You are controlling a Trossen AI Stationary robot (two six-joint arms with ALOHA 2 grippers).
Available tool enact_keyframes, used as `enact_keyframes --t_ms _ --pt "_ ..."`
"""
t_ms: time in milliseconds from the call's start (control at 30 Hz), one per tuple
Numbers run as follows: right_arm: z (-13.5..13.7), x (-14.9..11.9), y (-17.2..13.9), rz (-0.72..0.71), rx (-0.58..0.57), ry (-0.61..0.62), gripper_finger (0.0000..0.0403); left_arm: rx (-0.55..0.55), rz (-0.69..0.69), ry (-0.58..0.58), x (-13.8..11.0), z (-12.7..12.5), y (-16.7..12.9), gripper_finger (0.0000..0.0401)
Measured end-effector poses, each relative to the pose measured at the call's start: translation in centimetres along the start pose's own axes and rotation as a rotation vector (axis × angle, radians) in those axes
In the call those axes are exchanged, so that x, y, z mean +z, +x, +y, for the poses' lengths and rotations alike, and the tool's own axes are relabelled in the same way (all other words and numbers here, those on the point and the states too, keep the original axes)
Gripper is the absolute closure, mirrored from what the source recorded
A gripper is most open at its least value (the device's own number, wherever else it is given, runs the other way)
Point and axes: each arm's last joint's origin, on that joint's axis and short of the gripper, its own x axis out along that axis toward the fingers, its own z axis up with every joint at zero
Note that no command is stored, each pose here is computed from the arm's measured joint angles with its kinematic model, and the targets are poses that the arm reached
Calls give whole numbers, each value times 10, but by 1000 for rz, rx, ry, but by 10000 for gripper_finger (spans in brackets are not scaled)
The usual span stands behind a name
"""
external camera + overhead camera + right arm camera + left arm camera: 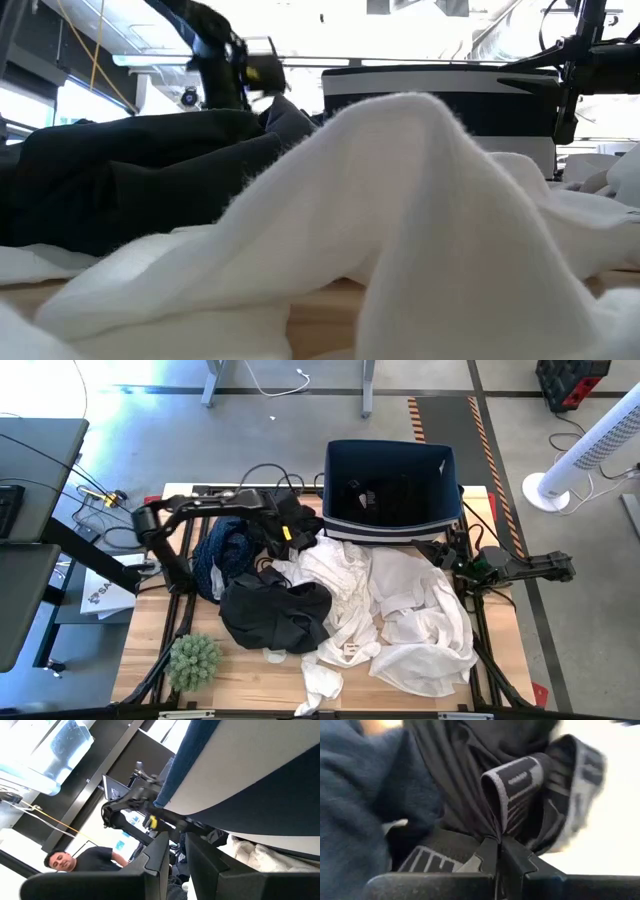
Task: Sort clothes
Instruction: Put the black boxer into the blue laundry organizer
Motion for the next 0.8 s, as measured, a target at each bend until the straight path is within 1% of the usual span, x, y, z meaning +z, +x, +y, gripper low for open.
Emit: enact_keyframes --t_ms 67,167,300,400,500,600,700,800 --pt "0 0 0 0 0 0 344 -22 -47 11 -1 -3 -25 397" --pt "0 0 0 0 0 0 344 -46 -155 -11 -3 -4 -67 399" --pt "0 0 0 -14 -11 -1 344 -91 -361 -65 -10 -1 -127 400" --pt "-1 1 0 -39 -29 -1 344 -146 -553 -92 -14 2 -171 400" --pt "-1 2 0 -51 -39 -1 344 -272 -788 -73 -14 0 -214 400" --pt "-1 2 0 -51 -39 -1 344 -412 -1033 -44 -10 -4 -249 400" --pt "-1 2 0 -51 -39 0 344 -549 -1229 -2 -5 -9 -275 400" --pt "-1 2 0 -51 -39 0 344 -648 -1376 35 2 -16 -290 401"
